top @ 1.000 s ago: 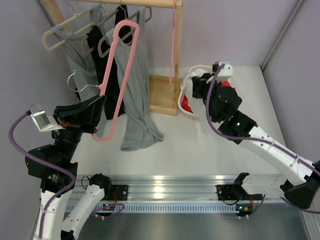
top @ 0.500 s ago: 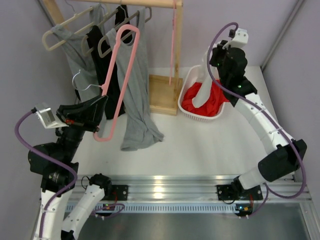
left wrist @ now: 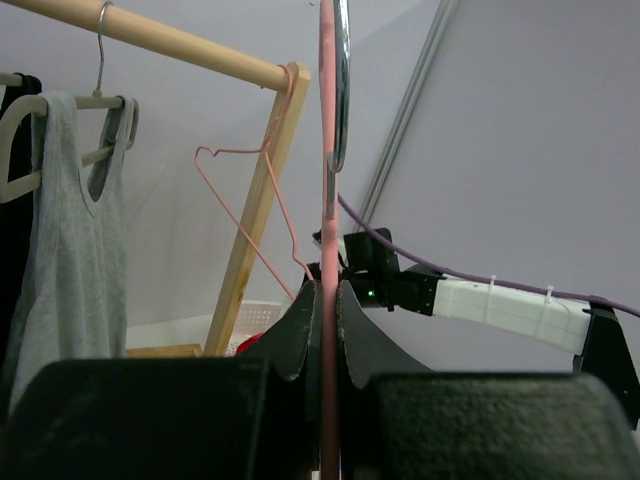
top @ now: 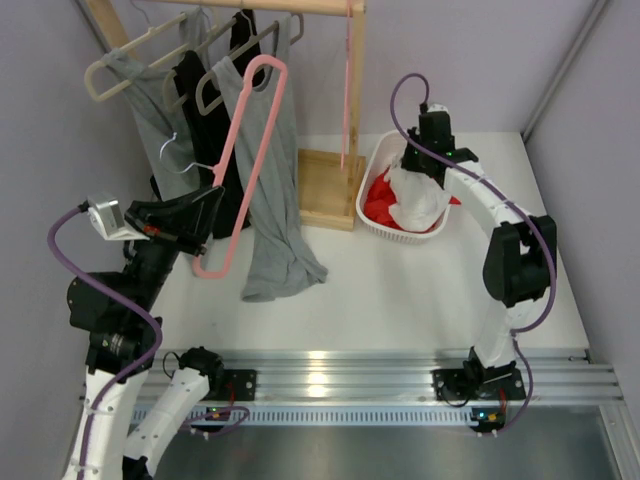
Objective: Remove the tank top from the hanger
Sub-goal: Place the tank top in the bin, then place the hanger at the clothesline.
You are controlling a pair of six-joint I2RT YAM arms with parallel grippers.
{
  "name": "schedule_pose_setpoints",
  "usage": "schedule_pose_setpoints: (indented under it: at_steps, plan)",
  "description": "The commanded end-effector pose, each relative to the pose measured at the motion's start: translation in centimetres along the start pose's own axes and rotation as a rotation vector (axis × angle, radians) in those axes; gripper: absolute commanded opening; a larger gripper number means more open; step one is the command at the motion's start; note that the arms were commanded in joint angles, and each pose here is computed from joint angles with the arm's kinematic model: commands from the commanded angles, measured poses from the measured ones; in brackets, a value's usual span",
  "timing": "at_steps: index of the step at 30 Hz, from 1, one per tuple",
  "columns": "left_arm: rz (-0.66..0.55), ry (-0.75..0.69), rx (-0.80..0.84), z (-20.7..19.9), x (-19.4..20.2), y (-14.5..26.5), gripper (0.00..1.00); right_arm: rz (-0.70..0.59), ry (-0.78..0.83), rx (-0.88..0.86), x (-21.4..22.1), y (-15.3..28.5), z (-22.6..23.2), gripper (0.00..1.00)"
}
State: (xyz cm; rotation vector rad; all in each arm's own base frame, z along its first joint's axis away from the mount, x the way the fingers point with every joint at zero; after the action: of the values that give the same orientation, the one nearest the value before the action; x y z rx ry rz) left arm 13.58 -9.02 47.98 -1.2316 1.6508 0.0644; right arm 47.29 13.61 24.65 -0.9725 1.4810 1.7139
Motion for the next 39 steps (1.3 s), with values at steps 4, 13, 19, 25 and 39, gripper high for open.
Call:
schedule_pose_setpoints:
  at_steps: [4,13,19,25,39]
  plan:
    - [-0.031,-0.021,0.001,-0.3,-0.8,-0.1,0.00,0.138,0.007,-0.059,3.2,0.4,0.1,0.35]
    - [0.016,-0.082,-0.120,1.6,-0.6,-1.0,0.00,0.156,0.061,0.009,2.1,5.0,-0.8,0.70]
    - [0.133,-0.083,-0.261,4.5,0.8,-3.4,0.00,0.100,0.058,-0.013,2.2,11.1,-1.0,0.71]
    - [0.184,-0.105,-0.317,6.6,1.3,-6.9,0.00,-0.012,0.070,-0.076,1.4,17.2,-1.0,0.72]
    - [0.236,-0.134,-0.311,10.1,1.3,-17.4,0.00,-0.207,0.070,-0.247,-0.2,25.7,0.0,0.78]
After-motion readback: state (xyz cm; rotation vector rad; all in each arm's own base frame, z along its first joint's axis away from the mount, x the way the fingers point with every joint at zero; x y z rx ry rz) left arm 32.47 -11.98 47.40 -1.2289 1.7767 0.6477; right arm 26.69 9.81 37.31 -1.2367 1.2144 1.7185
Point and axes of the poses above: each gripper's point midway between its finger pads, its own y axis back along the fingers, its own z axis along the line the jaws close on, x = y × z, the point moved 6 cm from there along y, back along the fingers, and after that the axes turned 11 degrees about y, right-handed, at the moved point
